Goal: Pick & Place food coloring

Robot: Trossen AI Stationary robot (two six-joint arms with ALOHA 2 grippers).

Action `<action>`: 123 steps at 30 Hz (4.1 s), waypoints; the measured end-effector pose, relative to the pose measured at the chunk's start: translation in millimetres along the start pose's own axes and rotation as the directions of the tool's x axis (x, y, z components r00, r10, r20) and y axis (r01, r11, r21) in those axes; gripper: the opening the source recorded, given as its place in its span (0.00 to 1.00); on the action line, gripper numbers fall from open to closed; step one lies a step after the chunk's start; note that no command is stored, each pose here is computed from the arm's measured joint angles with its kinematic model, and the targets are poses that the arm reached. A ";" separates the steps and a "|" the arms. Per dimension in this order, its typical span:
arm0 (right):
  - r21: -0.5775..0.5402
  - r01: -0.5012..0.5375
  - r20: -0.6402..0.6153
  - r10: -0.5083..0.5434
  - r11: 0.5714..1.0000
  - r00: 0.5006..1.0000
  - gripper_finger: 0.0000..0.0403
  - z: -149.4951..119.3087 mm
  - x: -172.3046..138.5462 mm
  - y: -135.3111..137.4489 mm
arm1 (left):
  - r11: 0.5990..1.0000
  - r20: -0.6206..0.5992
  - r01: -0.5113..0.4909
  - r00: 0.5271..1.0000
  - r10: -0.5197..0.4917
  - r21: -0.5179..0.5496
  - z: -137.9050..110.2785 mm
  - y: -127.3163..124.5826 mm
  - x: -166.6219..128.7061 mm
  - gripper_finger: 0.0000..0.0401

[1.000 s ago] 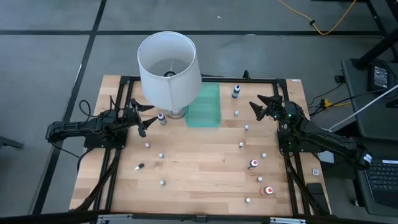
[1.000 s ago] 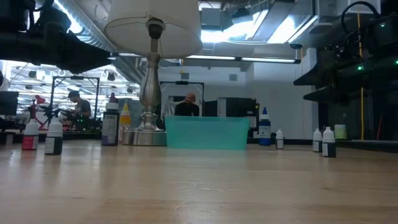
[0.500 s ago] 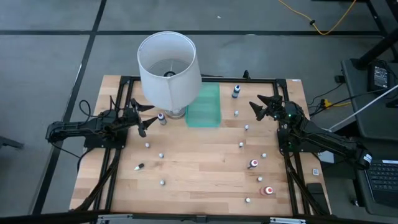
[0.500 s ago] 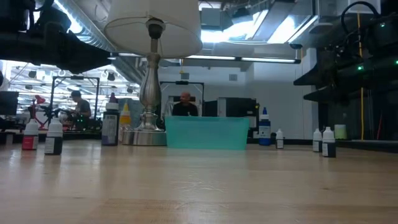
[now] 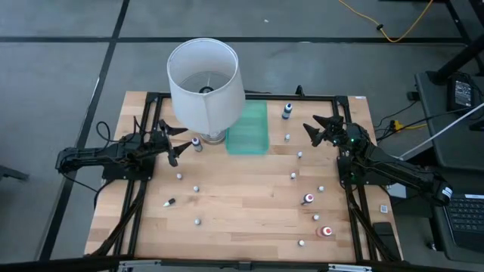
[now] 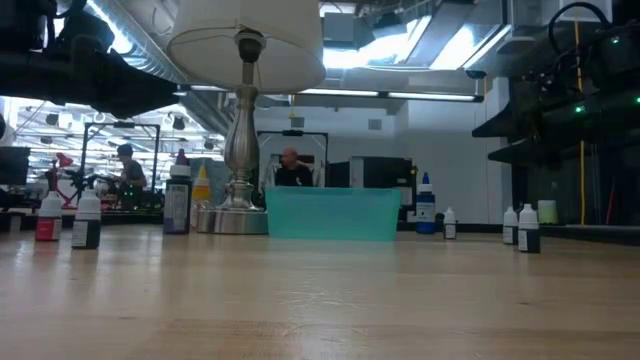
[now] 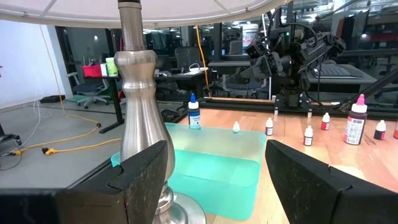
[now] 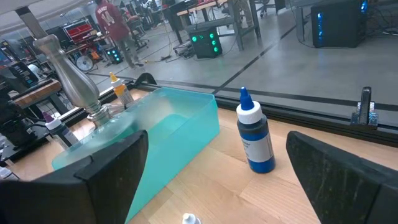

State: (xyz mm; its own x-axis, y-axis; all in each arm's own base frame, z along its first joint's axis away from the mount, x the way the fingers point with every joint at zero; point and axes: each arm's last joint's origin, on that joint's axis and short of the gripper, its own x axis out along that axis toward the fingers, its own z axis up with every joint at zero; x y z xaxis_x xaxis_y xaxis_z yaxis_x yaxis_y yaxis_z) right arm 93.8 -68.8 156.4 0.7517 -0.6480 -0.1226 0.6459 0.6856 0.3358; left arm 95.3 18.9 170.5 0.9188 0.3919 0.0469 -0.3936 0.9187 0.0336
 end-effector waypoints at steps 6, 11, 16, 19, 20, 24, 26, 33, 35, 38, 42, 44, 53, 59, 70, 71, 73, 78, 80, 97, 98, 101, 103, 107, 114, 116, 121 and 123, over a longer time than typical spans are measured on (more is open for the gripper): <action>0.000 0.000 0.000 0.000 1.000 1.000 0.95 0.0 0.0 0.0 | 1.000 0.000 0.000 1.000 0.000 0.000 0.1 0.0 0.0 0.67; 0.000 0.000 0.000 0.000 1.000 1.000 0.95 0.0 0.0 0.0 | 1.000 0.001 0.000 1.000 0.000 0.000 0.1 0.0 0.0 0.67; 0.000 0.000 0.000 0.000 1.000 1.000 0.95 -0.1 0.0 0.0 | 1.000 0.001 0.000 1.000 0.000 0.000 0.2 0.0 0.0 0.67; 0.000 0.000 0.000 0.000 1.000 1.000 0.95 0.0 0.0 0.1 | 1.000 0.000 0.000 1.000 0.000 0.000 0.1 0.0 0.0 0.67; 0.000 0.000 0.000 0.000 1.000 1.000 0.95 0.0 0.0 0.0 | 1.000 0.000 0.000 1.000 0.000 0.000 0.0 0.0 0.0 0.67; 0.000 0.000 0.000 0.000 1.000 1.000 0.95 0.0 0.0 0.0 | 1.000 0.001 0.000 1.000 0.000 0.000 0.2 0.0 0.0 0.67; 0.000 0.000 0.000 0.000 1.000 1.000 0.95 0.0 0.0 0.0 | 1.000 0.001 0.000 1.000 0.000 0.000 0.1 0.0 0.0 0.67; 0.000 0.000 0.000 0.000 1.000 1.000 0.95 0.1 0.0 0.0 | 0.998 0.001 -0.014 1.000 0.014 -0.059 0.2 0.4 0.0 0.67; 0.000 0.000 0.000 0.000 1.000 1.000 0.95 0.0 0.0 0.0 | 0.996 0.002 -0.027 1.000 0.027 -0.079 0.3 0.8 0.0 0.67; 0.000 0.000 0.000 0.000 1.000 1.000 0.95 0.1 0.0 0.0 | 0.993 0.002 -0.033 0.999 0.033 -0.112 0.4 1.0 0.0 0.67; 0.000 0.000 0.000 0.000 1.000 1.000 0.95 0.0 0.0 0.1 | 0.988 0.002 -0.040 0.999 0.041 -0.147 0.4 1.2 0.0 0.67; 0.000 0.000 0.000 0.000 1.000 1.000 0.95 0.0 0.0 0.0 | 0.988 0.003 -0.036 0.999 0.037 -0.150 0.4 1.1 -0.1 0.67; 0.000 0.000 0.000 0.000 1.000 1.000 0.95 0.0 0.0 0.0 | 0.980 0.049 -0.040 0.997 0.051 -0.196 5.2 1.7 -0.2 0.67; 0.000 0.000 0.000 0.000 1.000 1.000 0.95 0.0 0.0 0.0 | 0.984 0.070 -0.013 0.997 0.026 -0.175 12.9 1.5 -1.4 0.69; 0.000 -0.001 0.000 0.001 1.000 1.000 0.95 0.1 0.0 0.1 | 0.996 -0.084 -0.059 0.995 0.053 -0.064 61.2 10.4 -23.8 0.77; 0.000 0.000 0.000 0.000 1.000 1.000 0.95 0.0 0.0 0.0 | 0.996 -0.106 -0.065 0.993 0.058 -0.066 65.2 11.9 -27.2 0.77; 0.000 0.000 0.000 0.000 1.000 1.000 0.95 -0.1 0.0 0.0 | 0.992 -0.141 -0.082 0.988 0.068 -0.092 70.4 14.3 -32.5 0.77; 0.000 0.000 0.000 0.000 1.000 1.000 0.95 0.1 0.0 0.0 | 0.972 -0.144 -0.127 0.985 0.099 -0.200 88.0 19.7 -43.5 0.77; 0.000 0.000 0.000 0.000 1.000 1.000 0.95 0.0 0.0 0.0 | 0.957 -0.145 -0.134 0.984 0.099 -0.258 94.4 21.4 -47.7 0.76; 0.000 0.000 0.000 0.000 1.000 1.000 0.95 -0.1 0.0 0.0 | 0.878 -0.383 -0.325 0.906 0.181 -0.353 164.7 24.5 -40.8 0.68; 0.000 0.000 -0.001 0.000 1.000 1.000 0.95 -0.1 0.0 0.0 | 0.869 -0.395 -0.341 0.899 0.189 -0.359 168.5 24.6 -39.8 0.68; 0.000 0.000 0.000 0.000 1.000 1.000 0.95 0.0 0.0 0.0 | 0.851 -0.421 -0.374 0.883 0.206 -0.368 180.2 24.9 -37.9 0.68; 0.000 0.000 0.000 0.000 1.000 1.000 0.95 0.0 0.0 0.0 | 0.840 -0.414 -0.385 0.884 0.216 -0.383 191.6 25.7 -37.7 0.68; 0.000 0.000 0.000 0.000 1.000 1.000 0.95 0.0 0.0 0.0 | 0.821 -0.411 -0.413 0.878 0.244 -0.395 212.0 27.6 -38.3 0.68; 0.000 0.000 0.000 0.000 1.000 1.000 0.95 0.0 0.0 0.0 | 0.804 -0.442 -0.474 0.845 0.301 -0.360 240.0 30.5 -38.6 0.68; 0.000 0.000 -0.001 0.000 1.000 1.000 0.95 0.0 0.0 0.0 | 0.794 -0.453 -0.500 0.830 0.325 -0.346 246.2 31.1 -37.6 0.68; 0.000 -0.001 0.000 0.001 1.000 1.000 0.95 0.0 0.0 0.1 | 0.753 -0.468 -0.595 0.770 0.433 -0.283 254.4 32.2 -32.1 0.68; 0.000 0.000 -0.001 0.000 1.000 1.000 0.95 -0.1 0.0 0.0 | 0.723 -0.459 -0.647 0.733 0.502 -0.243 254.5 33.7 -31.6 0.68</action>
State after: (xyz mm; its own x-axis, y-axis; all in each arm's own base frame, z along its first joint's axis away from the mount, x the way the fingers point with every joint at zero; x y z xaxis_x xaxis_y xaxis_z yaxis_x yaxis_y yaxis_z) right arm 93.8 -68.7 156.3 0.7519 -0.6477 -0.1230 0.6457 0.6858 0.3357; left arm 45.5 24.8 424.2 0.4898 0.7709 -0.4072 -0.8716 0.4222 -0.2490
